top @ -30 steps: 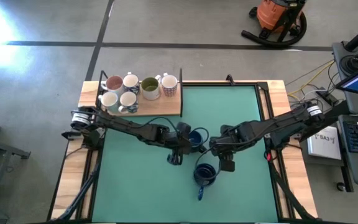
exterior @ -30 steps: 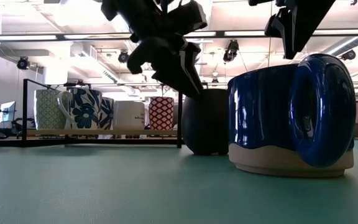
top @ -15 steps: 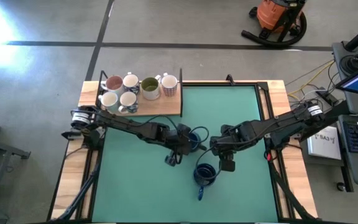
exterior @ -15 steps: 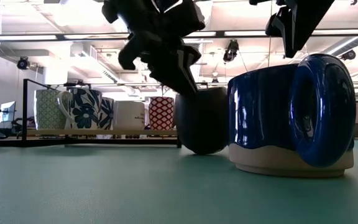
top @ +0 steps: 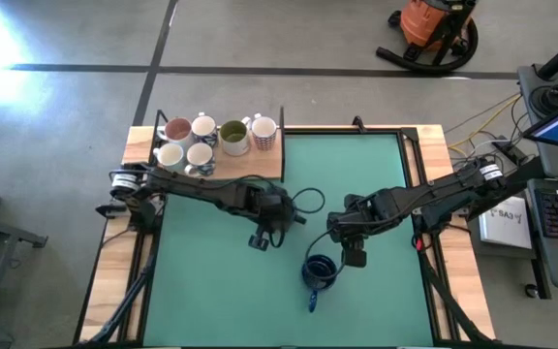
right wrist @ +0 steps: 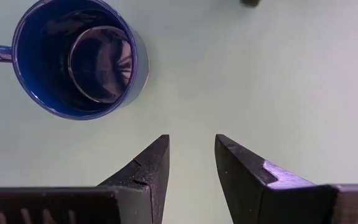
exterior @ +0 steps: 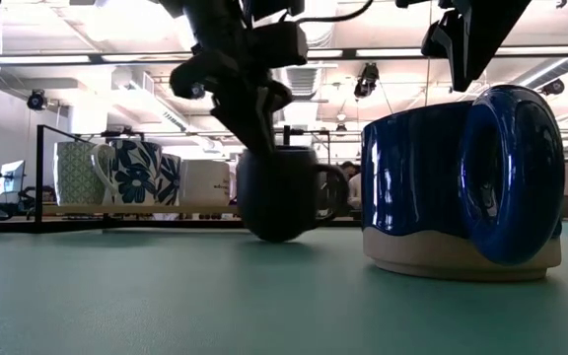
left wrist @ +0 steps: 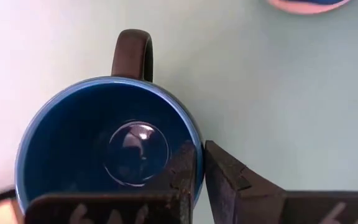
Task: Place coffee mugs
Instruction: Put the black mug on the shelf, then put the blue mug on the shelf
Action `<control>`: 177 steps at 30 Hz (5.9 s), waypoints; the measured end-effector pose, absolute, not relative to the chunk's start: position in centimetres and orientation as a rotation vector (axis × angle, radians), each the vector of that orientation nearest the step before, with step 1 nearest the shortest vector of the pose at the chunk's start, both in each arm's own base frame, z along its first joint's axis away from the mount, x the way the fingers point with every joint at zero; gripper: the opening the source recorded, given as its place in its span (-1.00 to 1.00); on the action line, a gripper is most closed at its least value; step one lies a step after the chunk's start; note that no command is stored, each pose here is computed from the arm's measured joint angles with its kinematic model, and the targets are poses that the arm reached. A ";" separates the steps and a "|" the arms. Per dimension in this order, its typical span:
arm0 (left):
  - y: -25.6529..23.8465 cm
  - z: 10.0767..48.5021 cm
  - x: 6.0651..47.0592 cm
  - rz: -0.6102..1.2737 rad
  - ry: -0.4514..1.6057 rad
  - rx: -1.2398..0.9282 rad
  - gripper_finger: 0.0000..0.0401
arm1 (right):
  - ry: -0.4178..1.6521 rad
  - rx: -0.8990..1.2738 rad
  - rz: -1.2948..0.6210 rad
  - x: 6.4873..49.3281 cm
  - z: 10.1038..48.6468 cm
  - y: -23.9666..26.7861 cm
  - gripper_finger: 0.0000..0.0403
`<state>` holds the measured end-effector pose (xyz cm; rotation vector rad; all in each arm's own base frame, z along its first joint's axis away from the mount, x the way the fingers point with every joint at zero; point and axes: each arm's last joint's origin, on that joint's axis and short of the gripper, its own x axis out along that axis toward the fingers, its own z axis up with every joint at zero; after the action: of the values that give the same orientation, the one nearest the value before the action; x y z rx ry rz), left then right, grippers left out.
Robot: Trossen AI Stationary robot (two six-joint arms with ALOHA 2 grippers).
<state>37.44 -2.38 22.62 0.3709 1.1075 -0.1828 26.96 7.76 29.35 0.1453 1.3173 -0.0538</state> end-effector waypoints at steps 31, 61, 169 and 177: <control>6.1 27.2 30.8 0.236 1.117 0.090 -0.97 | 1.312 0.138 -0.046 27.0 29.3 7.8 -0.41; 10.3 28.0 31.5 0.291 0.914 0.000 -0.96 | 1.312 0.127 -0.038 27.0 29.3 7.8 -0.41; -11.0 29.8 29.4 0.110 0.853 -0.132 -0.54 | 1.177 0.514 -0.186 28.0 20.7 10.9 -0.41; -12.4 29.8 28.8 0.116 0.852 -0.179 -0.54 | 1.119 0.513 -0.188 28.1 19.6 10.8 -0.56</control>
<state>28.78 -12.39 29.81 -0.1787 0.8521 0.1164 28.11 10.82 19.57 0.5135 1.1189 -0.1876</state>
